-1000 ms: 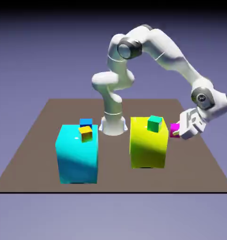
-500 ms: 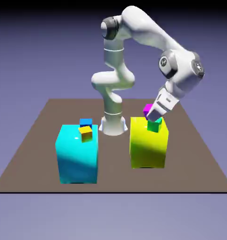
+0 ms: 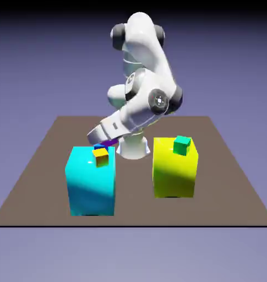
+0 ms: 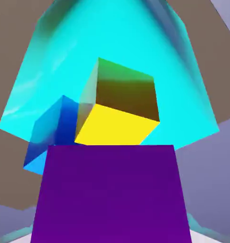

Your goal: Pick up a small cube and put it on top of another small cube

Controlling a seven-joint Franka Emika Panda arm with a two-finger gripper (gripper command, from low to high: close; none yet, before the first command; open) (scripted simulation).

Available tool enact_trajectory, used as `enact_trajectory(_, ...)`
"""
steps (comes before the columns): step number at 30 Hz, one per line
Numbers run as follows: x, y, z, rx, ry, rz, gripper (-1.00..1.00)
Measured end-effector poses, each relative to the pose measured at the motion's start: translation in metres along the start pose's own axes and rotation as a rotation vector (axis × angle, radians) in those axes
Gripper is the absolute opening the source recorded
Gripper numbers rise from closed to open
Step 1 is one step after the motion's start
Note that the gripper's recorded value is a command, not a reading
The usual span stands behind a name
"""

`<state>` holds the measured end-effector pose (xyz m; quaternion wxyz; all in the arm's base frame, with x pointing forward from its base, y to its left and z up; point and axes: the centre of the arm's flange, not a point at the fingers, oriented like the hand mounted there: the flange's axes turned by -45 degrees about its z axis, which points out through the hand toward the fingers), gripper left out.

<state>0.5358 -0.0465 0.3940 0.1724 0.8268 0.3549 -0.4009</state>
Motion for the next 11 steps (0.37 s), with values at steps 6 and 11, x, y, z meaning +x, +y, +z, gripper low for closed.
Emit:
enact_trajectory(6,0.009,-0.001,0.038,0.000,0.002,-0.001,1.00)
enact_trajectory(11,-0.007,-0.001,-0.024,0.000,0.001,-0.001,1.00)
